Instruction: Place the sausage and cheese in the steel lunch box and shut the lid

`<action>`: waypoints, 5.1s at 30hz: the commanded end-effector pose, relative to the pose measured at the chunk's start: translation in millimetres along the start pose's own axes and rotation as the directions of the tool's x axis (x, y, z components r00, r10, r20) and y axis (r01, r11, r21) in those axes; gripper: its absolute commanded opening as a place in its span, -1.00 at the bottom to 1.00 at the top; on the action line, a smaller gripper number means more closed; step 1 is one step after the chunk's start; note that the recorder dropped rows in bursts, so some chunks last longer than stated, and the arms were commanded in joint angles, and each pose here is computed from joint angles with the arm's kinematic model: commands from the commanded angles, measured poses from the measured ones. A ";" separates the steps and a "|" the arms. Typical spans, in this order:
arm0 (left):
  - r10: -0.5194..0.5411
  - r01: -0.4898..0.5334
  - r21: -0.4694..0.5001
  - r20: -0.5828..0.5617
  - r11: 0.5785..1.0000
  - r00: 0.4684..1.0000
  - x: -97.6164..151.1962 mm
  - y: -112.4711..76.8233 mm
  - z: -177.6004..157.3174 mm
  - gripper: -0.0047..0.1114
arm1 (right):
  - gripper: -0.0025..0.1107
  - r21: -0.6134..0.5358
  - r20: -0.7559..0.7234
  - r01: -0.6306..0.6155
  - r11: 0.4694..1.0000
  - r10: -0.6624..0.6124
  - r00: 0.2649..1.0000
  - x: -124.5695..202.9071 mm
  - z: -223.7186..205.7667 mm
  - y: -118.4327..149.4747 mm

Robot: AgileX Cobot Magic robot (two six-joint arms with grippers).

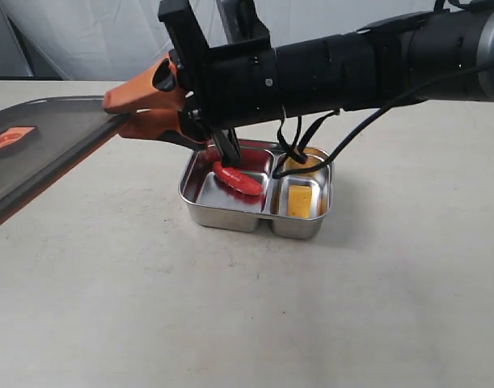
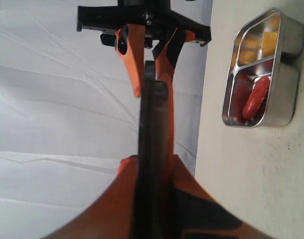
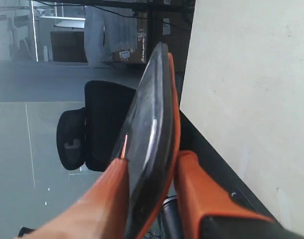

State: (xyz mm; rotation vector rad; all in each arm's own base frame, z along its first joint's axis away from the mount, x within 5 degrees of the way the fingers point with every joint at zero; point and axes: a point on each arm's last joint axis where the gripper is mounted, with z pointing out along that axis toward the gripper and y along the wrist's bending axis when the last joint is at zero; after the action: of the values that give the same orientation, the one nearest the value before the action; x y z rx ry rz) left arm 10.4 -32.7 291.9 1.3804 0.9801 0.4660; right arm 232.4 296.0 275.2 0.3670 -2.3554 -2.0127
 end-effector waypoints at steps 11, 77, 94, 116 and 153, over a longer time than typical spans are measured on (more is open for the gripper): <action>-0.048 0.037 0.085 0.133 0.996 0.990 -9.1 -8.6 0.6 -0.92 | -0.38 0.015 -0.080 0.086 0.996 -0.084 0.993 -3.7 22.7 -4.1; -0.072 0.077 0.103 -0.054 0.992 0.996 8.1 -9.1 -0.5 -0.91 | 0.74 0.134 -0.471 0.561 0.817 -0.446 0.761 33.8 -11.9 9.9; -0.071 0.077 0.123 -0.052 0.989 0.996 7.9 -11.0 -1.1 -0.91 | 0.74 0.232 -0.467 0.463 0.855 -0.319 0.825 34.8 -12.1 6.6; -0.061 0.054 0.152 0.040 0.987 0.997 -0.2 -13.9 -2.9 -0.91 | -0.81 0.074 -0.330 0.102 0.992 -0.072 0.941 20.4 15.7 -6.5; -0.287 0.307 0.118 -0.160 0.945 0.945 18.0 -13.9 -4.3 -0.15 | -0.97 0.476 0.246 0.240 0.846 -0.391 0.887 13.2 -35.8 9.7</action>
State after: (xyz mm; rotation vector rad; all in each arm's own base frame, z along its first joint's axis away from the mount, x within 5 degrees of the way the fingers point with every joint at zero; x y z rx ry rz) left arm 10.5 -21.7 271.1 1.3956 1.2829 0.2832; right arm 216.8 264.9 280.3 0.6424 -3.0643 -1.6943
